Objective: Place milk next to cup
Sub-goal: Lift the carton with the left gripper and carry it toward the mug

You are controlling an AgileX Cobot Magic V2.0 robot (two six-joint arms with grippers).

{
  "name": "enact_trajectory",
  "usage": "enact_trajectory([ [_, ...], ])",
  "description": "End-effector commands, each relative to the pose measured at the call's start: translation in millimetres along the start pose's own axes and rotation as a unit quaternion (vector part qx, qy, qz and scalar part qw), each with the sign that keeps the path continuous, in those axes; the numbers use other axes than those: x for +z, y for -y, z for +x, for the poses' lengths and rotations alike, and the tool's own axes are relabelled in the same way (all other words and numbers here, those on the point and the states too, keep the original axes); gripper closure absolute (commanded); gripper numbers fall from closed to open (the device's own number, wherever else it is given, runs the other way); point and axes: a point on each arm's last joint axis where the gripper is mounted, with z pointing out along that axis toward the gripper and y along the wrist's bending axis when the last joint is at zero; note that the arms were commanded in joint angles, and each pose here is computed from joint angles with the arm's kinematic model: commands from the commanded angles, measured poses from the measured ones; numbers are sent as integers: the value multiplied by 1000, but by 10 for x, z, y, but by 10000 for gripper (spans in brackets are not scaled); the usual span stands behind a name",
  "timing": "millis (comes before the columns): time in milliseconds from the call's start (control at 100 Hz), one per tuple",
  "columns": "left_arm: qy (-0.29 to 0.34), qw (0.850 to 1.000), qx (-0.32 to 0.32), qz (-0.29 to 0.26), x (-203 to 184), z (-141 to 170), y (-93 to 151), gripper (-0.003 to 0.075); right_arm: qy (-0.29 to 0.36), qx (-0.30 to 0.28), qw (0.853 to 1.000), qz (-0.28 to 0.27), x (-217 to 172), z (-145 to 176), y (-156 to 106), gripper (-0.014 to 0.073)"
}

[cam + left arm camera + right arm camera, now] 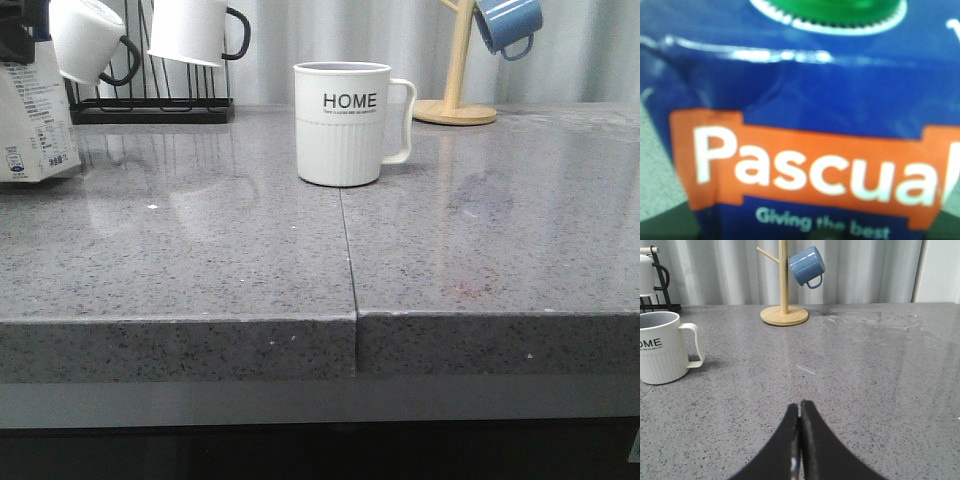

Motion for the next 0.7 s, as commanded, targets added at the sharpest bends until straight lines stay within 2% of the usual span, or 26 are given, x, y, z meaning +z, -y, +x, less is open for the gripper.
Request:
enact_trajectory([
  [0,184,983,-16,15,-324,-624,69,533,49,-7,999,-2,-15,-161,-8,717],
  [360,207,977,-27,31,-660,-811,162,533,49,-7,999,-2,-15,-161,-8,717],
  [510,220,974,-26,49,-665,-855,366,533,49,-7,999,-2,-15,-161,-8,717],
  [690,232,971,-24,47,-564,-847,676,533,49,-7,999,-2,-15,-161,-8,717],
])
